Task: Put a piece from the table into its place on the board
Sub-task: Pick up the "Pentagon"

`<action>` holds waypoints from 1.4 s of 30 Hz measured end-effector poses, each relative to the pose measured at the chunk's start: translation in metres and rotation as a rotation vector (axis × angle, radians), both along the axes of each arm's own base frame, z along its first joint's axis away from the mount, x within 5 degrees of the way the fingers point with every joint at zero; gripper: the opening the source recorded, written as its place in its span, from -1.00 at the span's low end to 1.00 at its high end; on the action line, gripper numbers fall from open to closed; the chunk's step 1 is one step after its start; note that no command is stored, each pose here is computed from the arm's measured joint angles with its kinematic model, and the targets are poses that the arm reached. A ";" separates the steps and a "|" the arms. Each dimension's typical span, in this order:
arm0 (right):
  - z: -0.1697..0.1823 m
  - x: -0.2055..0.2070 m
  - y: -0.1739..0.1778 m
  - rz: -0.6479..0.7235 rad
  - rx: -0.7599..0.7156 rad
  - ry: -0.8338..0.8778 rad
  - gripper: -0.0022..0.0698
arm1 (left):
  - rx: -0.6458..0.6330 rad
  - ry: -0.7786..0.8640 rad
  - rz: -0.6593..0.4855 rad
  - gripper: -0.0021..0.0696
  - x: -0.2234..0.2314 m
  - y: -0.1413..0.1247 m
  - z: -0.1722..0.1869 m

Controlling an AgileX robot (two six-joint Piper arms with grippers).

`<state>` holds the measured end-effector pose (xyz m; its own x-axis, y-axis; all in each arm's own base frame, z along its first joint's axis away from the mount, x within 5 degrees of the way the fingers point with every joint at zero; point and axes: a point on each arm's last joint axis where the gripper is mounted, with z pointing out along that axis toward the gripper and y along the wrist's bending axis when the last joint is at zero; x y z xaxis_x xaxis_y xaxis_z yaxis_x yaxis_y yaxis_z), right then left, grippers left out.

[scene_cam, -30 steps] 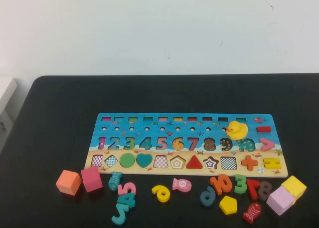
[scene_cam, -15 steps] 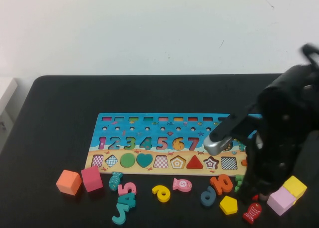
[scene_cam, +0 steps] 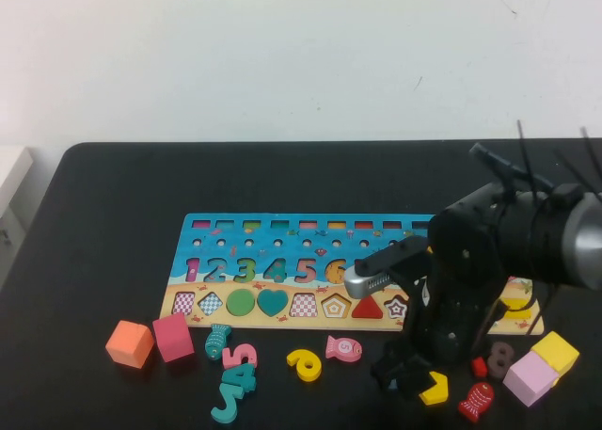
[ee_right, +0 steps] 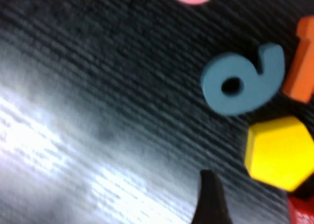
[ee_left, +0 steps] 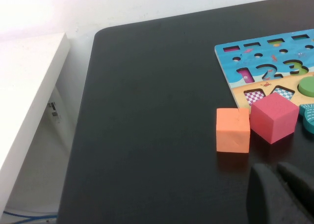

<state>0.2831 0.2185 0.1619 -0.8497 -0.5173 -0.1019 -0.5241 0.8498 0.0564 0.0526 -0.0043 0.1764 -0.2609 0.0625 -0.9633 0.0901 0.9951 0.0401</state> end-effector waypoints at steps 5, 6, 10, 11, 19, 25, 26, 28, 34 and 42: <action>-0.014 0.003 0.002 -0.023 -0.008 0.015 0.41 | 0.000 0.000 0.000 -0.95 0.000 0.000 0.000; -0.017 0.003 0.003 -0.026 -0.009 0.016 0.41 | 0.000 0.000 0.000 -0.95 0.000 0.000 0.000; -0.022 0.005 0.004 -0.041 -0.008 0.014 0.42 | 0.000 0.000 0.000 -0.95 0.000 0.000 0.000; -0.024 0.005 0.004 -0.040 -0.009 0.013 0.42 | 0.000 0.000 0.000 -0.95 0.000 0.000 0.000; -0.031 0.009 0.002 -0.046 -0.047 -0.004 0.42 | -0.002 0.000 0.001 -0.95 0.000 0.000 0.000; -0.031 0.010 -0.002 -0.021 -0.084 -0.020 0.42 | -0.002 0.000 0.001 -0.95 0.000 0.000 0.000; -0.031 0.010 -0.002 -0.017 -0.093 -0.017 0.42 | -0.002 0.000 0.001 -0.95 0.000 0.000 0.000; -0.031 0.010 -0.004 -0.002 -0.114 -0.017 0.42 | -0.002 0.000 0.001 -0.95 0.000 0.000 0.000; -0.032 0.008 -0.007 0.014 -0.146 -0.001 0.42 | -0.002 0.000 0.001 -0.95 0.000 0.000 0.000; -0.016 0.007 -0.007 0.003 -0.112 -0.026 0.42 | -0.002 0.000 0.001 -0.95 0.000 0.000 0.000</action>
<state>0.2900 0.2118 0.1461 -0.8462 -0.5288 -0.0656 -0.5263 0.8487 -0.0523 0.0526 -0.0043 0.1764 -0.2611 0.0604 -0.9634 0.0895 0.9953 0.0382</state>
